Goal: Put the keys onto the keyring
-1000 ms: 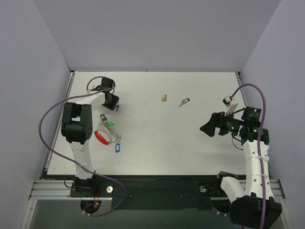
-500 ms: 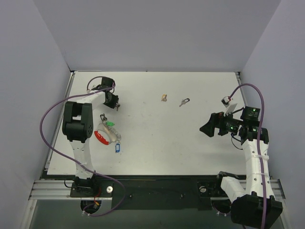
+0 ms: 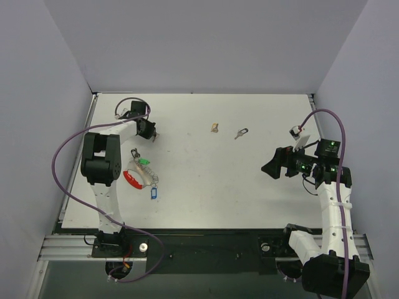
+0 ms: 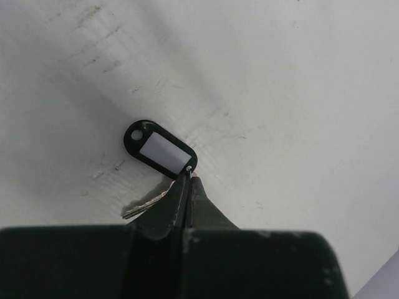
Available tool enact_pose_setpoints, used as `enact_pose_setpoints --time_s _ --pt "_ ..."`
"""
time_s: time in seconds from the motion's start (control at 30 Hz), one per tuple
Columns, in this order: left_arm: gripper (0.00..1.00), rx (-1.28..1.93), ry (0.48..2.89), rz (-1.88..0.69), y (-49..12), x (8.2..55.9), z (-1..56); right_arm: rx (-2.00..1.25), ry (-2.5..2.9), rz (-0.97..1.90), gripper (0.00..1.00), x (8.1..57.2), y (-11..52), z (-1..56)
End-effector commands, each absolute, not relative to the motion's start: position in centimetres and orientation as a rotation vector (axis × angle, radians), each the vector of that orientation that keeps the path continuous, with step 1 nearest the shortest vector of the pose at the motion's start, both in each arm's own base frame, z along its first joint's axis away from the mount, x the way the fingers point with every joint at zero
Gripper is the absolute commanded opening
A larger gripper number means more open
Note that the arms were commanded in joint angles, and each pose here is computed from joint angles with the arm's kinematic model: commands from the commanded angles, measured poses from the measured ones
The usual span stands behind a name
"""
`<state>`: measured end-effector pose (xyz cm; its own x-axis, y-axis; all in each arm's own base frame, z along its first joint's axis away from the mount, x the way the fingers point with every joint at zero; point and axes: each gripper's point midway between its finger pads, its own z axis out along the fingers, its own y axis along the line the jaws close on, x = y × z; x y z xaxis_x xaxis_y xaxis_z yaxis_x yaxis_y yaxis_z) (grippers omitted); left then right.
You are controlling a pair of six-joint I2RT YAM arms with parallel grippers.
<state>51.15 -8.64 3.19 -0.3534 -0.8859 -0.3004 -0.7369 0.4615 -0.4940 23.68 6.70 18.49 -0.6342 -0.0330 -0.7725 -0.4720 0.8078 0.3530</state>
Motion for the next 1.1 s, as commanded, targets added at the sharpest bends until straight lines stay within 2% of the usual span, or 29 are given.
enact_pose_setpoints --time_s 0.0,0.17,0.27,0.37,0.53,0.67,0.73,0.77,0.8,0.97,1.07 --pt "0.00 -1.063 2.140 -0.635 -10.9 53.2 9.3 -0.410 2.149 0.676 0.90 24.0 6.8 19.7" --pt "0.00 -0.651 2.076 -0.993 -15.7 51.5 15.6 -0.419 2.149 0.671 0.90 23.9 6.8 19.6" --pt "0.00 -0.433 2.100 -1.079 -18.4 48.6 17.7 -0.492 2.131 0.692 0.90 23.5 7.3 19.5" --pt "0.00 -0.105 2.119 -1.114 -22.8 43.6 20.2 -0.660 2.105 0.820 0.90 21.0 9.3 19.2" --pt "0.00 0.344 2.151 -1.106 -28.4 34.8 20.6 -0.893 2.075 0.779 0.90 20.0 10.5 18.5" --pt "0.00 0.768 2.010 -1.097 -32.2 27.1 21.4 -0.983 2.088 0.838 0.90 19.2 11.4 18.5" --pt "0.00 0.921 1.928 -1.079 -33.1 24.0 21.3 -1.195 2.031 0.859 0.89 17.8 11.5 19.2" --pt "0.00 0.963 1.872 -1.035 -33.0 23.5 21.9 -1.386 1.968 0.913 0.88 14.9 11.4 19.1" --pt "0.00 1.020 1.849 -1.037 -33.6 21.9 21.2 -1.416 1.948 1.009 0.86 13.2 11.8 20.1" --pt "0.00 1.333 1.512 -0.962 -34.8 16.3 20.0 -1.675 1.603 1.099 0.83 9.9 13.5 21.0" --pt "0.00 1.411 1.319 -0.910 -35.5 14.1 20.4 -1.788 1.491 1.138 0.79 8.3 14.5 20.3"
